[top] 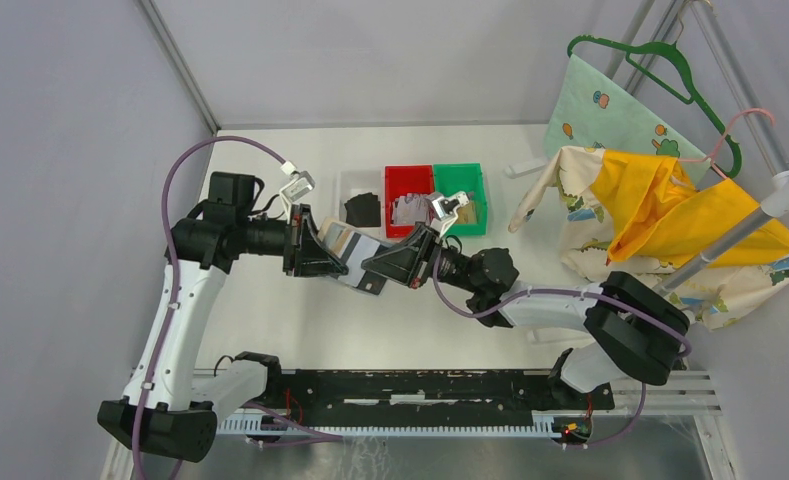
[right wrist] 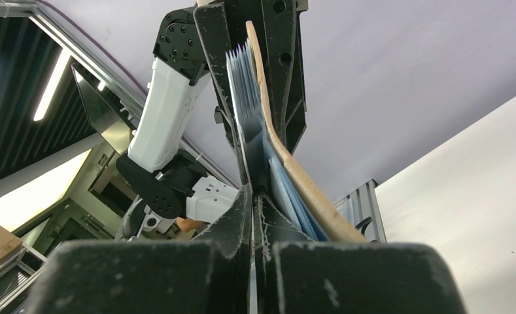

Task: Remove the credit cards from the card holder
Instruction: Remove the credit card from the card holder, then place the credit card in the storage box.

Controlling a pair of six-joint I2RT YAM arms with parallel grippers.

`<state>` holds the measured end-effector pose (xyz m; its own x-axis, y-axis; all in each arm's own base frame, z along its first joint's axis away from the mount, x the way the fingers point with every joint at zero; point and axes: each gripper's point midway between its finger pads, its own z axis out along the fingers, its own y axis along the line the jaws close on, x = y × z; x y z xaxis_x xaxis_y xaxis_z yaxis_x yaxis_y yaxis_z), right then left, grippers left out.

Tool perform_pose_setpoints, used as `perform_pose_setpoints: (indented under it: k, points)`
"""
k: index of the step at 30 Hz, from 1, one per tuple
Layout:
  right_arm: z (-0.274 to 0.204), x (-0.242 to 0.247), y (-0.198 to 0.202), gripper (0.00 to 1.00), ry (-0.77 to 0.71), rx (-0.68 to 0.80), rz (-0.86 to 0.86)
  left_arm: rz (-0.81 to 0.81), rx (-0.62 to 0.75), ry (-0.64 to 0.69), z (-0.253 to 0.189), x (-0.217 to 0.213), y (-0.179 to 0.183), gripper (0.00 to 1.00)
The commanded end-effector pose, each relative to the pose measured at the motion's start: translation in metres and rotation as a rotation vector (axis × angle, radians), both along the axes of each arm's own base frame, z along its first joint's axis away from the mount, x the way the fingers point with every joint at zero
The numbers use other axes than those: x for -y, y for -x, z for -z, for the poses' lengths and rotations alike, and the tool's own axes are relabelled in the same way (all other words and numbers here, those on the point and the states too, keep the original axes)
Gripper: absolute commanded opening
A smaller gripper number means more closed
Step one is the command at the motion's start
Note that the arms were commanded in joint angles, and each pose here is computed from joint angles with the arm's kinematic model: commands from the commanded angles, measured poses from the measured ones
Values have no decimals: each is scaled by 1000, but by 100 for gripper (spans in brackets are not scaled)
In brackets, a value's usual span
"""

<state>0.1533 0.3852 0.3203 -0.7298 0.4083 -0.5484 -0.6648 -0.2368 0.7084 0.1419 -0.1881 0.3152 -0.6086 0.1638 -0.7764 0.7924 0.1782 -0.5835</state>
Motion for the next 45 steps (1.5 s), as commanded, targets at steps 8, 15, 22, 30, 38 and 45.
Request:
perform_pose_setpoints:
  k: [8,15,22,30,38,45]
  points:
    - [-14,19,6,0,-67,43,32,20,70,84,-33,4,5,15]
    - [2,39,8,0,-12,46,56,-33,111,37,-27,2,-5,12]
    - [36,77,-9,0,155,47,174,-89,142,-27,-17,-3,-20,12]
    - [76,117,-71,0,523,61,379,-143,256,-123,-14,-13,-34,11]
    - [91,122,-144,0,787,84,473,-195,350,-193,-22,-23,-42,11]
    - [132,100,-209,0,986,43,431,-191,373,-187,-25,-23,-38,11]
